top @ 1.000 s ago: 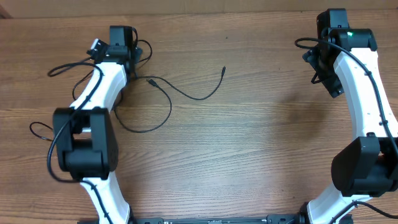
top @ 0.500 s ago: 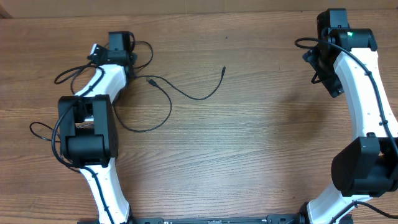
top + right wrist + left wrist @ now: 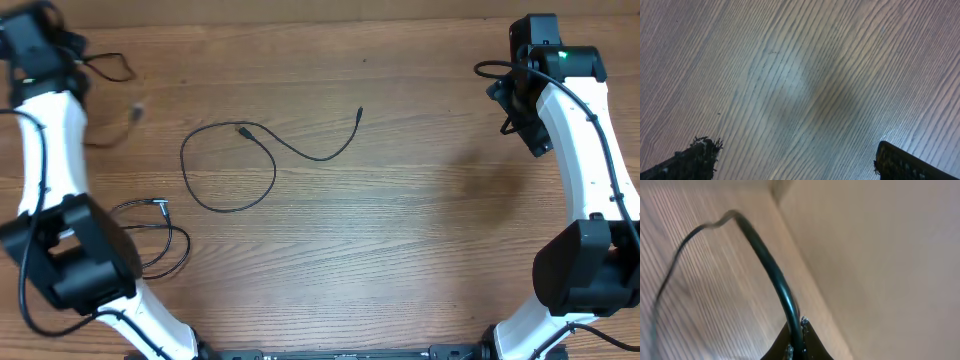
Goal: Untangle cables
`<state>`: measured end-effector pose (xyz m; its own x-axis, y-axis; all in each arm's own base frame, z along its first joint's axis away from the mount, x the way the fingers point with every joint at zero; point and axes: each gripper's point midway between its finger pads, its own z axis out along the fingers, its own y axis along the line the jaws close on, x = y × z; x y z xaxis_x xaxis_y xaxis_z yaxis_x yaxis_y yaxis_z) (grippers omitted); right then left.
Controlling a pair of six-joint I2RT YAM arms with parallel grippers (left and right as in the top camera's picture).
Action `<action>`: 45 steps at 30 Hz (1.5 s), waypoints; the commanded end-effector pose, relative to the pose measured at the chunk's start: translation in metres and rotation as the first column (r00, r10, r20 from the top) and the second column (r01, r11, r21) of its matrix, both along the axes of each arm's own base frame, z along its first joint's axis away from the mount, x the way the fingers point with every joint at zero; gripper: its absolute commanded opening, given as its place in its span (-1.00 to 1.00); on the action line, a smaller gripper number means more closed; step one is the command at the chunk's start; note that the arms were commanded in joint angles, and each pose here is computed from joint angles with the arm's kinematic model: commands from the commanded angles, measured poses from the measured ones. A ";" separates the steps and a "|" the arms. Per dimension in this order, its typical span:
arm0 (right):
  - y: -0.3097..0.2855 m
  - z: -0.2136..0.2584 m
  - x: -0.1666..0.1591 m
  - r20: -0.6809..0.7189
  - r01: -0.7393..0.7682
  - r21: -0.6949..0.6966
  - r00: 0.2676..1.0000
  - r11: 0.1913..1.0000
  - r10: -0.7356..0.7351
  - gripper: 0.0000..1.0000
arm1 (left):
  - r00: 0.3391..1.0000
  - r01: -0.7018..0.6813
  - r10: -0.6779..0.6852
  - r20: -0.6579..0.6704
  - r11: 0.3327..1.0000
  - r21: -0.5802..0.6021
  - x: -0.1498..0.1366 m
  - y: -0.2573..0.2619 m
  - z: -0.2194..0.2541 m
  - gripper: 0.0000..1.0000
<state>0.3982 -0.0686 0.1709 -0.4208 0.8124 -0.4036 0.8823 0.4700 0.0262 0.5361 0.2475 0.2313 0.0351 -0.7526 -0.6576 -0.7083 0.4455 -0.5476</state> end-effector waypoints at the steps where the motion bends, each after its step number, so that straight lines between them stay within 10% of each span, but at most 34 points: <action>1: -0.004 0.010 0.004 0.036 0.018 -0.011 0.999 1.000 -0.018 1.00 | 0.994 0.099 -0.100 -0.036 0.995 -0.009 0.001 -0.009 -0.002 -0.92; 11: -0.004 0.010 0.004 0.036 0.018 -0.011 0.999 1.000 -0.018 1.00 | 0.964 0.063 -0.123 -0.236 0.967 -0.248 0.011 -0.061 -0.130 -0.92; 21: -0.004 0.010 0.004 0.036 0.018 -0.011 0.999 1.000 -0.018 0.99 | 0.892 0.104 -0.198 -0.407 0.965 -0.240 -0.006 -0.060 -0.191 -0.88; 23: -0.004 0.010 0.004 0.036 0.018 -0.011 0.999 1.000 -0.018 1.00 | 0.876 0.101 -0.203 -0.437 0.964 -0.246 -0.014 -0.058 -0.194 -0.58; 24: -0.004 0.010 0.004 0.036 0.018 -0.012 0.999 1.000 -0.018 1.00 | 0.869 0.095 -0.205 -0.451 0.962 -0.255 -0.020 -0.056 -0.195 0.02; 27: -0.004 0.010 0.004 0.036 0.018 -0.011 0.999 1.000 -0.018 1.00 | 0.850 0.078 -0.211 -0.484 0.957 -0.279 -0.031 -0.057 -0.199 0.99; 45: -0.004 0.010 0.004 0.036 0.018 -0.012 0.999 1.000 -0.018 1.00 | 0.842 0.151 -0.307 -0.444 0.924 -0.352 -0.061 -0.088 -0.117 0.99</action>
<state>0.3983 -0.0686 0.1709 -0.4203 0.8126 -0.4038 0.8824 0.4697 0.0267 0.4758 0.1635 0.0702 -0.4137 -0.8785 -0.2389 -0.8490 0.4670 -0.2471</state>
